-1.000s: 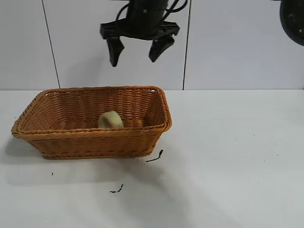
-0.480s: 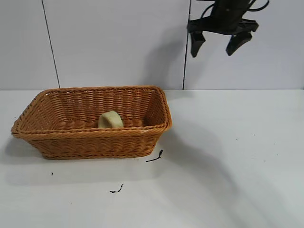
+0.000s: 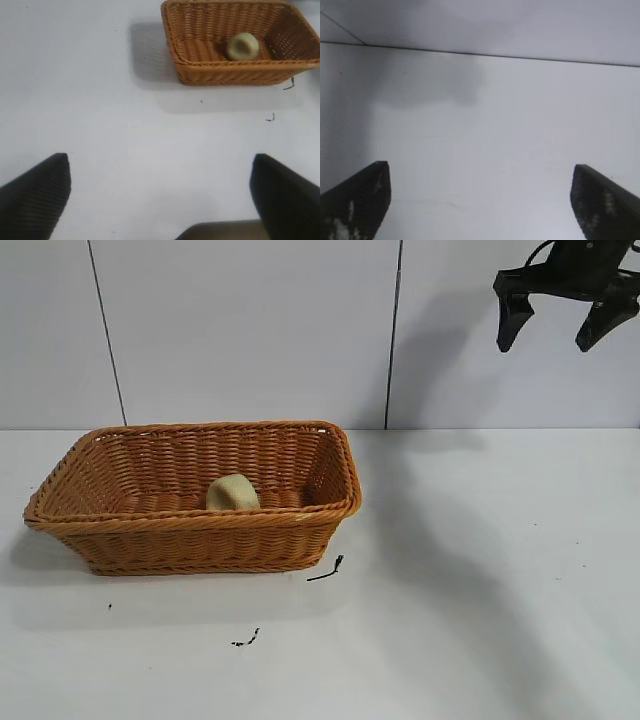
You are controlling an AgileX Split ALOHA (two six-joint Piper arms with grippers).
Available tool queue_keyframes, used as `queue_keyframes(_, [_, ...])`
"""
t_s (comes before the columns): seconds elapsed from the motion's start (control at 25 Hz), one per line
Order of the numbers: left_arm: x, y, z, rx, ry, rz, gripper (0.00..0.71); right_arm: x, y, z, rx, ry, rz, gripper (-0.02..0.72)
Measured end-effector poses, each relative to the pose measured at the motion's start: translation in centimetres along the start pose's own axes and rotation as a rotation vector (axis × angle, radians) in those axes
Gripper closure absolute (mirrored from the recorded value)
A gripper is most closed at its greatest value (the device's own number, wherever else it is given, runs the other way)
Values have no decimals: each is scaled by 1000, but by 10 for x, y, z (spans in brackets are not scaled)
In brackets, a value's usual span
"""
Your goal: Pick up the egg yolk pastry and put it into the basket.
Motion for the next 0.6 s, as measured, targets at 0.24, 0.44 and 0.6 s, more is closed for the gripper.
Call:
queue_keyframes(0.24, [0,0,0,0,0,0,15,-4,-55,-31,119,-9,-12,30])
queue_keyframes(0.44, [0,0,0,0,0,0,15,-9,-112,-74,186,-13,-29,35])
queue_keyframes(0.6, [0,0,0,0,0,0,15,-12,-163,-106,221,-15,-30,38])
Point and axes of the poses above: a point on each arm's last joint axis where the gripper is mounted, z pointing out along that axis toward the gripper, x along the wrist's bending axis when the last joint is at zero, y = z × x, the point moved 10 cm from there along z, pointing out along that axis toward the gripper, and after that the axes turned 7 degrees about z, right-handed, at the moved point
